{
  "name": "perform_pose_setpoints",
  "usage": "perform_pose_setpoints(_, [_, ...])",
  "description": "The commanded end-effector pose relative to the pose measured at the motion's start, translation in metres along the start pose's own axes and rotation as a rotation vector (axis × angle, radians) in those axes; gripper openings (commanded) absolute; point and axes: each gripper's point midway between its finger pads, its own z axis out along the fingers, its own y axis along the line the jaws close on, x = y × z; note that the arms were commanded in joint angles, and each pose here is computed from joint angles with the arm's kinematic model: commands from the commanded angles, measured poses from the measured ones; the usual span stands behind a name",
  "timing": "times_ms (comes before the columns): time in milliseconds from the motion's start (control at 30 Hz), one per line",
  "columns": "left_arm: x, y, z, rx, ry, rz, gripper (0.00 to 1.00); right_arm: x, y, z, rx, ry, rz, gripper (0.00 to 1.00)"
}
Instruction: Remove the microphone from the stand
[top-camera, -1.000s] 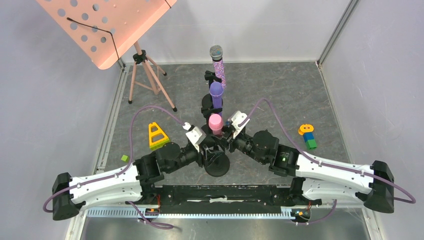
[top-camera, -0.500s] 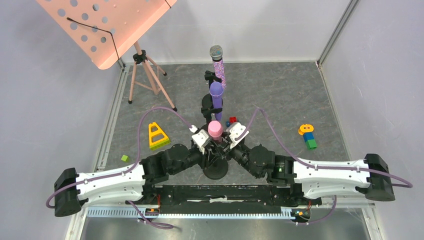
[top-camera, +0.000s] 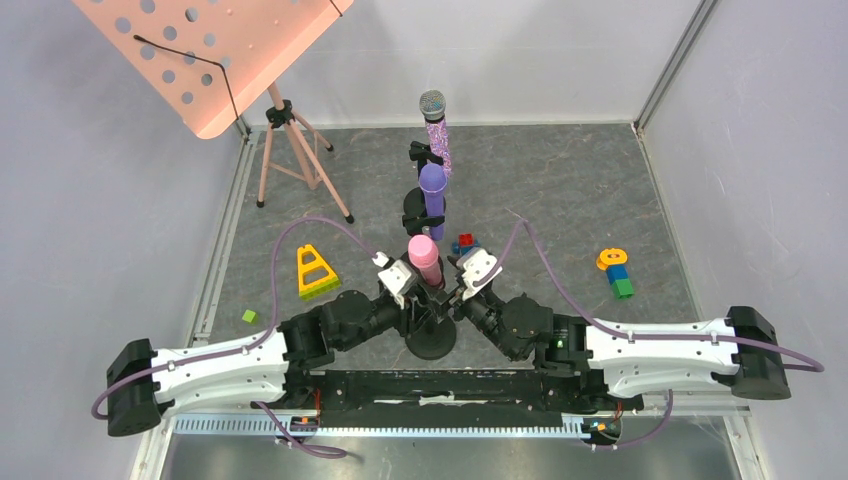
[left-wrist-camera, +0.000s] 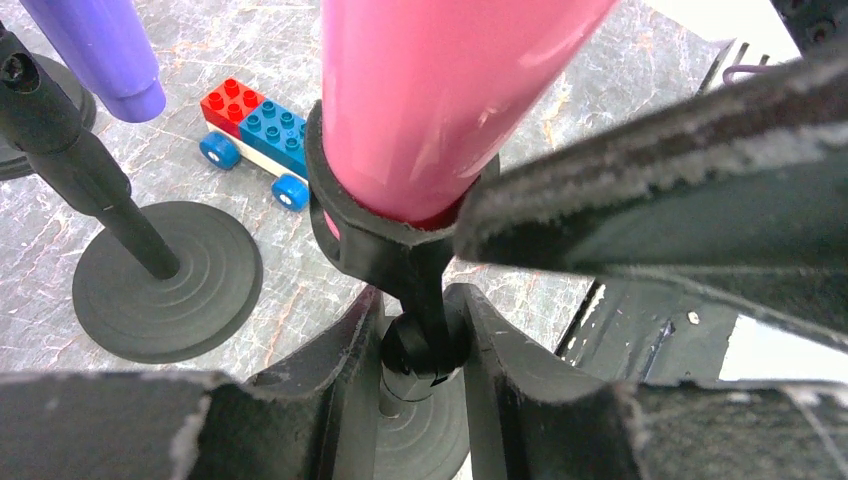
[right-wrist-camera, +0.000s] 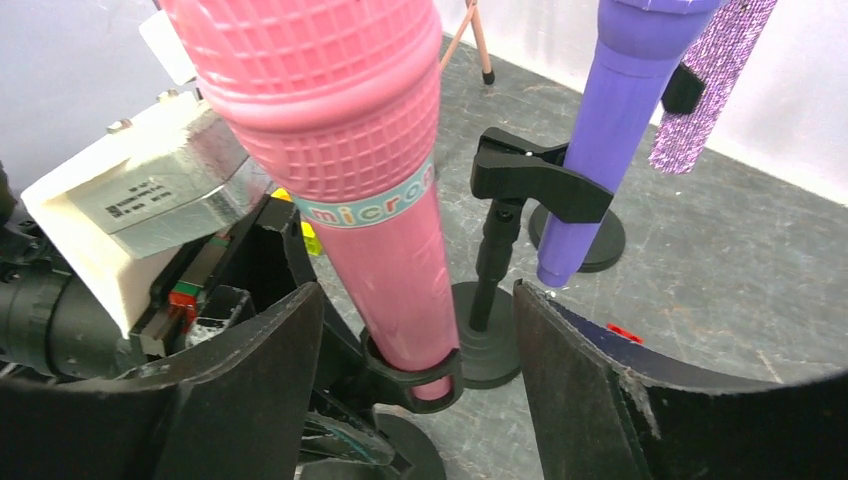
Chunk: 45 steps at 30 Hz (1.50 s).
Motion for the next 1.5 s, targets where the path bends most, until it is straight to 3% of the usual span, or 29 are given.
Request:
perform_pose_setpoints(0, [-0.003,0.002,-0.002,0.009,-0.045,0.019,0.05,-0.021,-0.009,-0.002,0.022,-0.052,-0.079,0.78])
perform_pose_setpoints(233, [-0.003,-0.005,-0.002,0.070,-0.065,0.100,0.02,-0.019,-0.008,0.005,-0.087,-0.040,-0.216,0.87])
perform_pose_setpoints(333, [-0.003,-0.007,-0.002,0.081,-0.065,0.118,0.02,-0.019,-0.013,0.011,-0.100,-0.015,-0.227,0.85])
perform_pose_setpoints(467, [-0.004,-0.009,0.000,0.096,-0.074,0.137,0.02,-0.020,-0.013,0.015,-0.128,-0.016,-0.260,0.76])
perform_pose_setpoints(700, [-0.002,-0.009,0.001,0.103,-0.069,0.157,0.02,-0.023,-0.007,0.021,-0.147,-0.023,-0.271,0.78])
perform_pose_setpoints(800, [-0.003,-0.008,-0.001,0.096,-0.075,0.156,0.02,-0.021,-0.005,0.023,-0.147,-0.022,-0.257,0.64])
perform_pose_setpoints(1000, [0.000,-0.003,-0.002,0.071,-0.074,0.148,0.02,-0.030,-0.002,0.022,-0.155,-0.058,-0.202,0.47])
perform_pose_setpoints(1467, [-0.013,0.010,0.009,-0.005,-0.206,0.123,0.02,-0.039,-0.017,0.024,-0.059,-0.061,-0.164,0.31])
